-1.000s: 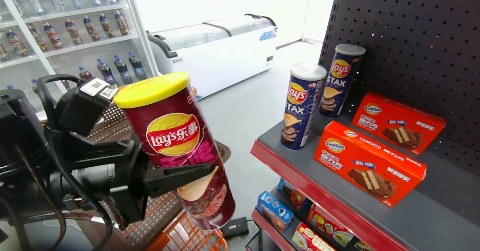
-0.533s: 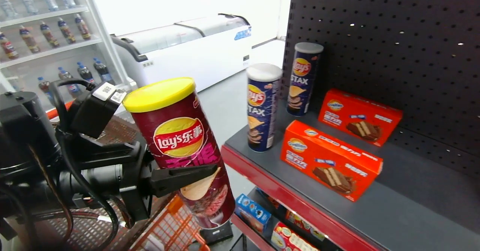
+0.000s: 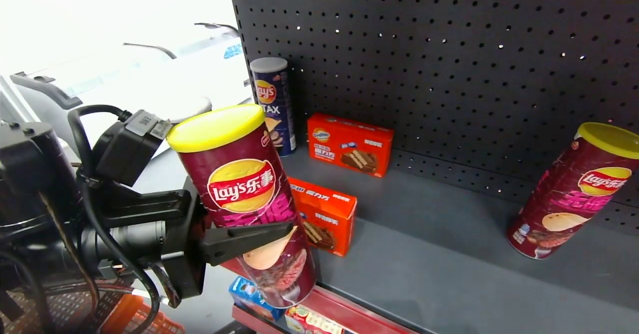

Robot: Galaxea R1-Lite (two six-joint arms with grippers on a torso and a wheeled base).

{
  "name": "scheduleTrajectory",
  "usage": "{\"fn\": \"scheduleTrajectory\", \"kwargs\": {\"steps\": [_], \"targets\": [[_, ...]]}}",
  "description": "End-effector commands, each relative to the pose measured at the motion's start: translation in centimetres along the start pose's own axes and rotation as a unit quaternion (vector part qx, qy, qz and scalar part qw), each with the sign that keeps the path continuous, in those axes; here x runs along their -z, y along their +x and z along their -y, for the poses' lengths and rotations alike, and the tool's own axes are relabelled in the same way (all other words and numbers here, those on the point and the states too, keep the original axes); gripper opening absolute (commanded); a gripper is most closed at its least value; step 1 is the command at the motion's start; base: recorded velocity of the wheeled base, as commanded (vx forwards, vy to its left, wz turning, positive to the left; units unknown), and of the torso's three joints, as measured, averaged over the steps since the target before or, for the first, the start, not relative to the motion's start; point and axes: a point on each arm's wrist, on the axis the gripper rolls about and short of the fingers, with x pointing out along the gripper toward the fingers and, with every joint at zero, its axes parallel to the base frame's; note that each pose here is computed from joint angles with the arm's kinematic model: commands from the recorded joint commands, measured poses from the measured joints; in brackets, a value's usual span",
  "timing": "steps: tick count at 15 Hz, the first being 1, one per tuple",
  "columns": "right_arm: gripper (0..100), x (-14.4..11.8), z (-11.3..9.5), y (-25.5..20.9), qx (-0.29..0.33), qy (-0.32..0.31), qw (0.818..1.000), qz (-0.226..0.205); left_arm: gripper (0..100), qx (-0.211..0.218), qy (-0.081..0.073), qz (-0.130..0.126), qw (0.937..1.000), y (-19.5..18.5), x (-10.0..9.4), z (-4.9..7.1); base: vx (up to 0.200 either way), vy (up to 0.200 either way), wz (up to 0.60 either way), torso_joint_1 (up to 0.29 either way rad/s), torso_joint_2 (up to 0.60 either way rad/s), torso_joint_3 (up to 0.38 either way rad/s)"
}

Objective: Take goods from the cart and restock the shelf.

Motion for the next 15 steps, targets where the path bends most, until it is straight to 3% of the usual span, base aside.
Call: {"fn": "scheduleTrajectory", "kwargs": {"steps": [1,5,12,15], "targets": [[100,0.0,0.0,0.0,0.0,0.0,1.0,-0.001,0,-0.001,0.002,0.002,1.0,-0.1,-0.2,0.0,0.0,0.0,0.0,0.0,0.0,0.0],[100,0.0,0.0,0.0,0.0,0.0,1.0,-0.001,0,-0.001,0.005,0.004,1.0,-0.1,-0.3,0.0,0.0,0.0,0.0,0.0,0.0,0.0],[100,0.0,0.0,0.0,0.0,0.0,1.0,-0.001,0,0.006,0.019,0.018,0.9996,-1.3,-1.2,1.5,0.0,0.0,0.0,0.0,0.0,0.0],[100,0.0,0.0,0.0,0.0,0.0,1.0,-0.001,0,0.028,0.027,0.024,0.999,-1.6,-1.7,2.2,0.0,0.0,0.0,0.0,0.0,0.0]]}}
